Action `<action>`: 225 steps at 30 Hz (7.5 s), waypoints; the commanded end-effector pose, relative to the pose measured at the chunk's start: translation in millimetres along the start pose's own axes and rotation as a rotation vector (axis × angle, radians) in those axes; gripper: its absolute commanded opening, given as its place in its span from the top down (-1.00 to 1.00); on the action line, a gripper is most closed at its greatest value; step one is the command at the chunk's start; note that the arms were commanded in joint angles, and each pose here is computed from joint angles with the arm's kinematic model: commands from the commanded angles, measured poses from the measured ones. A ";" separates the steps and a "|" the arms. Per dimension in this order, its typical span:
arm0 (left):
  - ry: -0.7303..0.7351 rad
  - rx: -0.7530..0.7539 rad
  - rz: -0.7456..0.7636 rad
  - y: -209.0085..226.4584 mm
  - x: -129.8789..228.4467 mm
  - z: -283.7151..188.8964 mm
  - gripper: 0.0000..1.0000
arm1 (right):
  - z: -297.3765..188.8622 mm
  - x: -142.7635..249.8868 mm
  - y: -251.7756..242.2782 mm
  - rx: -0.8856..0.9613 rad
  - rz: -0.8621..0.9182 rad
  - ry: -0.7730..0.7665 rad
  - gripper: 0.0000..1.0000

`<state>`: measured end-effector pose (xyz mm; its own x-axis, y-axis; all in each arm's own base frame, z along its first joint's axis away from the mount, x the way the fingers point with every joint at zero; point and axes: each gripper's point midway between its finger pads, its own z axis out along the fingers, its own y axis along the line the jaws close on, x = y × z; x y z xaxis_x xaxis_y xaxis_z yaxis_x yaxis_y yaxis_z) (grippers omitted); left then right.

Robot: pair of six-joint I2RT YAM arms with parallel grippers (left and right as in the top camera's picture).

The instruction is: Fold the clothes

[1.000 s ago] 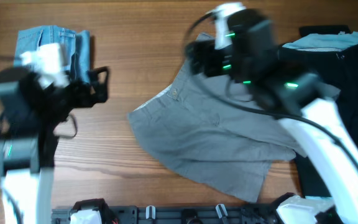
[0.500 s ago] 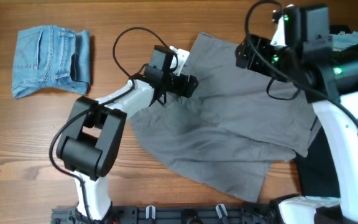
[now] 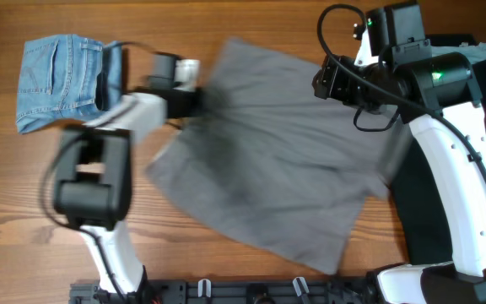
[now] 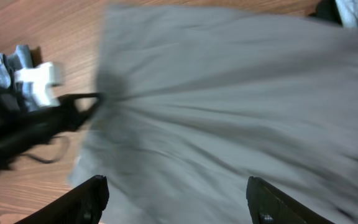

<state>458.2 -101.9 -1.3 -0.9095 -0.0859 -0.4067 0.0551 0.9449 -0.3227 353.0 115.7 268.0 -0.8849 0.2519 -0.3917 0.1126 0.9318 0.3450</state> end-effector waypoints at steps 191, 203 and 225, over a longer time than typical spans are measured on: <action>0.172 -0.073 -0.892 68.2 173.2 -227.3 0.92 | 9.9 108.5 -144.4 0.163 0.399 0.143 0.92; -0.182 -0.384 -0.896 88.8 161.1 -339.7 0.92 | -37.4 17.6 -103.3 0.019 0.278 -0.130 0.91; 0.295 -0.108 -0.813 61.0 176.8 -45.2 0.92 | -17.2 18.3 -95.4 -0.013 0.281 -0.061 0.91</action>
<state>269.7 -124.3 -4.3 -0.8183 -0.4901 0.3003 -0.5722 0.6451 -0.5064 313.2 22.1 234.3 -0.7954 0.5161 -0.3178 0.3645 0.8262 0.4295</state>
